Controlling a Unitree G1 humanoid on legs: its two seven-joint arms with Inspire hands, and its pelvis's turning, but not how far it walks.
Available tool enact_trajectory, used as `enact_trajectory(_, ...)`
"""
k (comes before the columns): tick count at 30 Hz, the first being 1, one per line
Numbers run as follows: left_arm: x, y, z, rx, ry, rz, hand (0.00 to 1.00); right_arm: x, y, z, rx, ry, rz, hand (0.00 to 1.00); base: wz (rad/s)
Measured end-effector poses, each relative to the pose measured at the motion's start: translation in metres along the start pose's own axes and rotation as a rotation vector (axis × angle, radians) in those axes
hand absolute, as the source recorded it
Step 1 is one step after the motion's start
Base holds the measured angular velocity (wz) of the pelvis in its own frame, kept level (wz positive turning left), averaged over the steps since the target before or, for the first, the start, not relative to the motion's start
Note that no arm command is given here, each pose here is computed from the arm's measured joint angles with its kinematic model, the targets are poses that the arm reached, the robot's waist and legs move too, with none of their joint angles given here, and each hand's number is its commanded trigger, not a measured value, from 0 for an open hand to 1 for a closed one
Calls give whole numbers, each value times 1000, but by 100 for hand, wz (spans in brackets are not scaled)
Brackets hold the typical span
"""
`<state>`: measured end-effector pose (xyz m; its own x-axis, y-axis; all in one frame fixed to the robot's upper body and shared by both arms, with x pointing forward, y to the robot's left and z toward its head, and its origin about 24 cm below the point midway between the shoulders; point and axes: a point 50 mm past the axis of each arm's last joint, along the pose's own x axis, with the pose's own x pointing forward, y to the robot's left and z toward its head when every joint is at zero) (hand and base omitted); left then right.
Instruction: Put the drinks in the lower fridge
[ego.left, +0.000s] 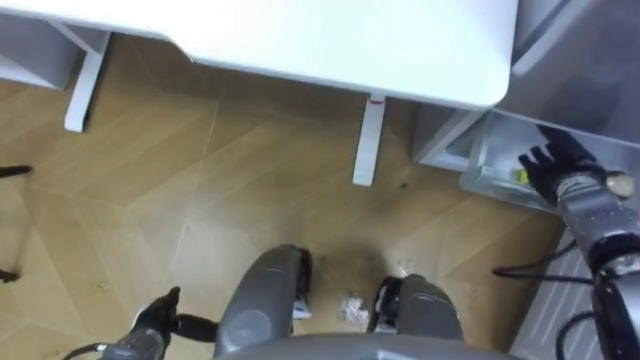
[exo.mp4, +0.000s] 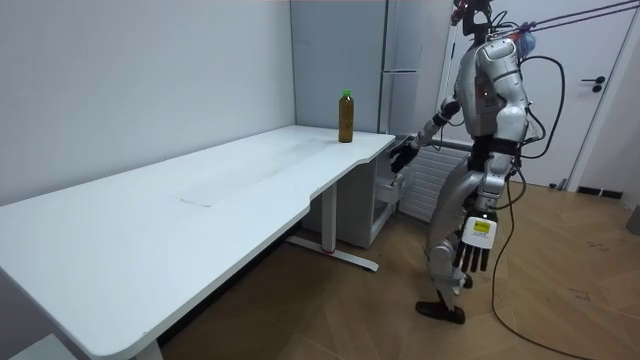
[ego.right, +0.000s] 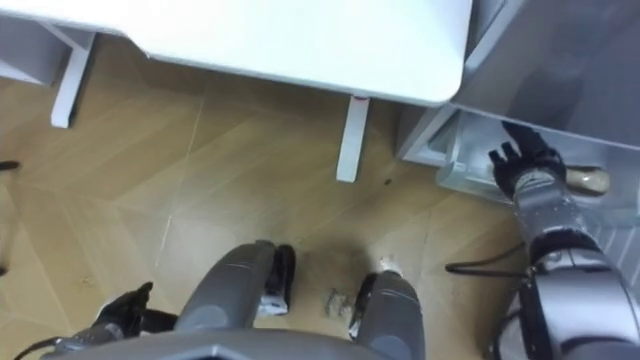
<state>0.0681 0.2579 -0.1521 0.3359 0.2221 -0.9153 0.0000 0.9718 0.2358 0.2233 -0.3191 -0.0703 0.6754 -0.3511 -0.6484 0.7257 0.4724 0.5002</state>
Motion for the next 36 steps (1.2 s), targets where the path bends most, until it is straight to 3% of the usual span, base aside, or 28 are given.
enact_trajectory(5,-3,6,-9,-88,-11,42,0,-13,-41,-26,-54,68,-18,0,-4)
enact_trajectory(9,-5,-1,-24,-120,13,48,0,-36,-88,-60,-160,182,-76,0,-4)
enact_trajectory(16,-6,-11,-28,-211,9,69,0,-69,-129,-104,-145,314,-139,0,-7)
enact_trajectory(26,-11,-17,-50,-320,68,104,0,-86,-144,-130,-274,424,-184,0,-1)
enact_trajectory(36,-12,-16,-53,-361,82,128,0,-100,-160,-144,-711,616,-184,0,2)
